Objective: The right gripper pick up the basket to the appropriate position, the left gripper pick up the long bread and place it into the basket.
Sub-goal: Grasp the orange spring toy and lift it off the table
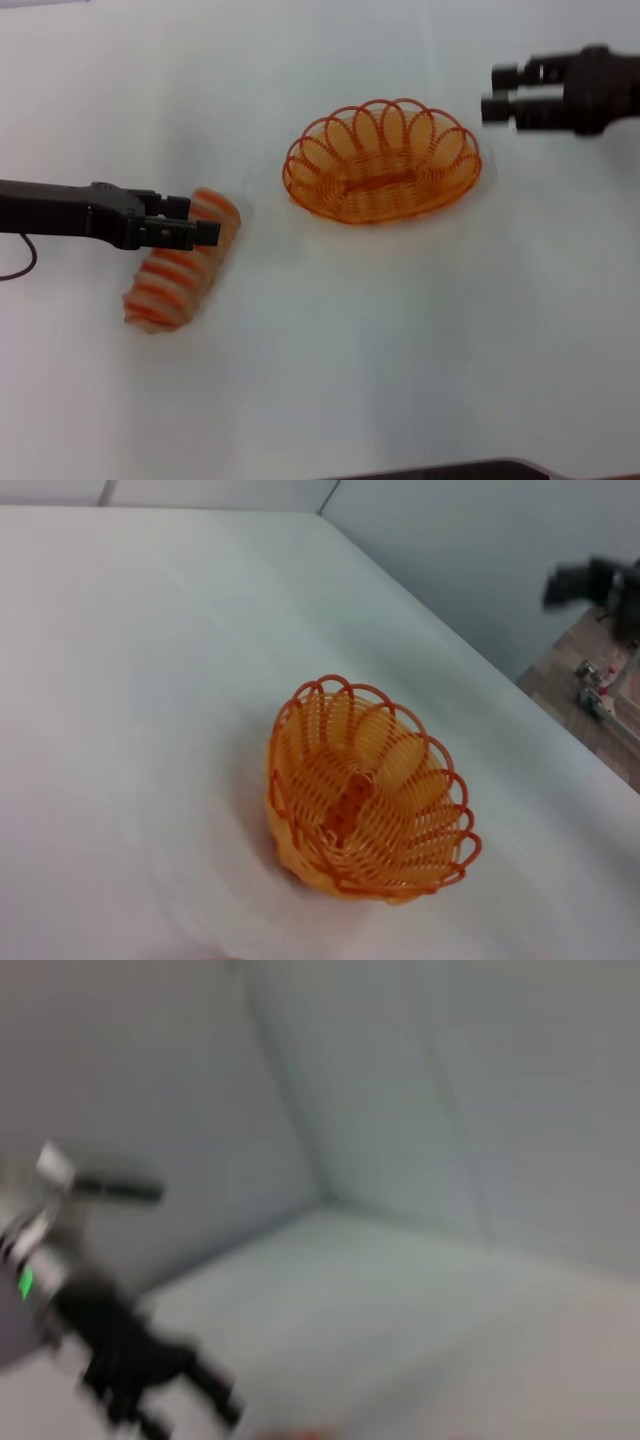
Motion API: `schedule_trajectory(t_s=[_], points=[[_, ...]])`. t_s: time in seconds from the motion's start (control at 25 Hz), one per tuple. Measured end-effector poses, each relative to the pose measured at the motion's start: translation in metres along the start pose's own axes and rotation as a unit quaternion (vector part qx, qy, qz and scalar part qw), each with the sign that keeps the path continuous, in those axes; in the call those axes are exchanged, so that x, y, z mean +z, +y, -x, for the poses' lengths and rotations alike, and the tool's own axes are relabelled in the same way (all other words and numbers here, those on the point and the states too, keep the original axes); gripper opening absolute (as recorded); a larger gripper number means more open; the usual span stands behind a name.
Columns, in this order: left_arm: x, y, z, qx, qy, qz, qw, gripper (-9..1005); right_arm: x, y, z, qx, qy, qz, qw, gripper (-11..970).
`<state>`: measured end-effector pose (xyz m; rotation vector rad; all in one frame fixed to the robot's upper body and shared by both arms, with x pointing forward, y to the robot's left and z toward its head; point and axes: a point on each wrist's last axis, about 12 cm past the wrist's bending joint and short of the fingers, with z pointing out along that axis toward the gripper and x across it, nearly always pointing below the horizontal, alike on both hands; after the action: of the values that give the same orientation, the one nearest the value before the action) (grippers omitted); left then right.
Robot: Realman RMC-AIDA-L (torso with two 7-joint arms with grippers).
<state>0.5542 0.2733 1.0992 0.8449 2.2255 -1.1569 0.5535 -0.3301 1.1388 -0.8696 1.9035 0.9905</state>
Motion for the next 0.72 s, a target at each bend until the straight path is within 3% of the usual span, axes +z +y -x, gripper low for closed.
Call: schedule_trajectory(t_s=[0.2,0.44,0.72], points=[[-0.001,0.001,0.001,-0.016,-0.001,0.002,1.000,812,0.001,0.000,-0.003,0.004,0.112,0.010,0.994,573],[-0.008,-0.011,0.020,-0.050,0.018,-0.015,0.998,811,0.007,-0.003,-0.007,0.012,0.160,0.000,0.987,573],[-0.009,-0.028,0.053,-0.101,0.113,0.086,0.985,804,0.015,-0.004,-0.012,0.010,0.162,-0.013,0.987,573]])
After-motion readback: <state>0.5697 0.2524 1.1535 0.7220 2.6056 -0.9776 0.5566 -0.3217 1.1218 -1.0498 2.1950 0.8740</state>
